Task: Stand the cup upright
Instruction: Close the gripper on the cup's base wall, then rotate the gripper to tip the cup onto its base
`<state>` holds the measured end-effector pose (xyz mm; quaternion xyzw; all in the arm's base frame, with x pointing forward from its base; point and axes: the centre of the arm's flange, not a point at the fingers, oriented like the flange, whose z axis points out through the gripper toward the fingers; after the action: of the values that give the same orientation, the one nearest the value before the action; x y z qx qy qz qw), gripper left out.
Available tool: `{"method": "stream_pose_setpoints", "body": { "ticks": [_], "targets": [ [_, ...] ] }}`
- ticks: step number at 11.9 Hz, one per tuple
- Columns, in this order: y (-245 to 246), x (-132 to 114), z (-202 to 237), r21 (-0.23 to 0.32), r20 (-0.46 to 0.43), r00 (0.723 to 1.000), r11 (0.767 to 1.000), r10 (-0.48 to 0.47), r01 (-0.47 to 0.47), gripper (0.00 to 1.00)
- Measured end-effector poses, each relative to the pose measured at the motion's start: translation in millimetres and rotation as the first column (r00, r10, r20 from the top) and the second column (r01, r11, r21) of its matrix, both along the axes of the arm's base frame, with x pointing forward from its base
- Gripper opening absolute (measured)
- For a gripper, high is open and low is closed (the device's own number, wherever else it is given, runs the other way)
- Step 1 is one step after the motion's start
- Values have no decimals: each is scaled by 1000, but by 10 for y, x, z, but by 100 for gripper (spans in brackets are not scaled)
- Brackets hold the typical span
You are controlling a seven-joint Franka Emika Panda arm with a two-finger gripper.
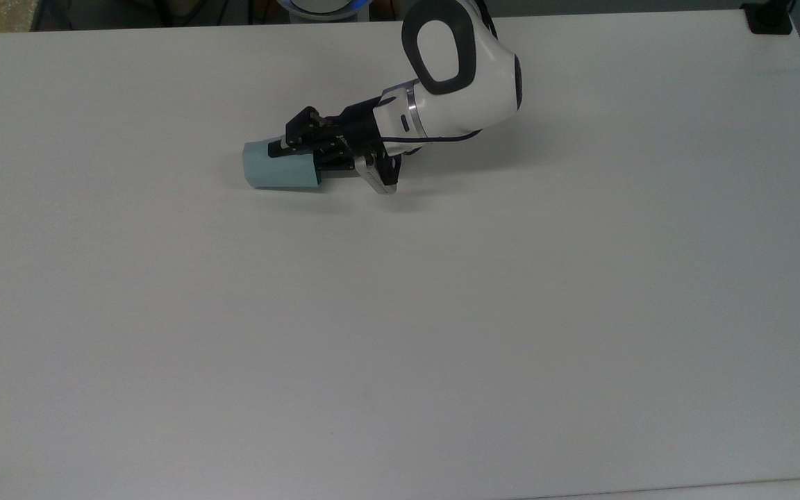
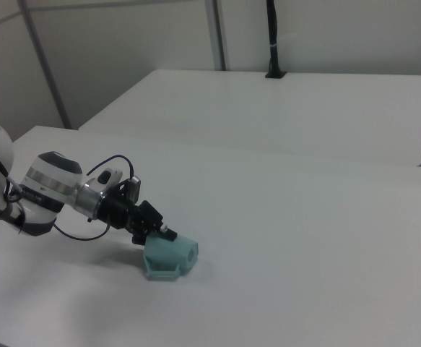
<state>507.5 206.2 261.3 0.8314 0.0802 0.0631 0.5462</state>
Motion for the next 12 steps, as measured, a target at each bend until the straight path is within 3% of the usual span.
{"method": "stream_pose_setpoints", "body": {
  "ticks": [1, 2, 9, 12],
  "targets": [
    [-9, 16, 30, -5, 8, 1000, 1000, 7, -7, 21],
    [-15, 22, 43, -7, 11, 1000, 1000, 8, -8, 16],
    [-19, 33, 66, -3, 19, 1000, 1000, 7, -7, 14],
    [-5, 92, 242, 59, 62, 998, 998, 12, -16, 10]
  ]
}}
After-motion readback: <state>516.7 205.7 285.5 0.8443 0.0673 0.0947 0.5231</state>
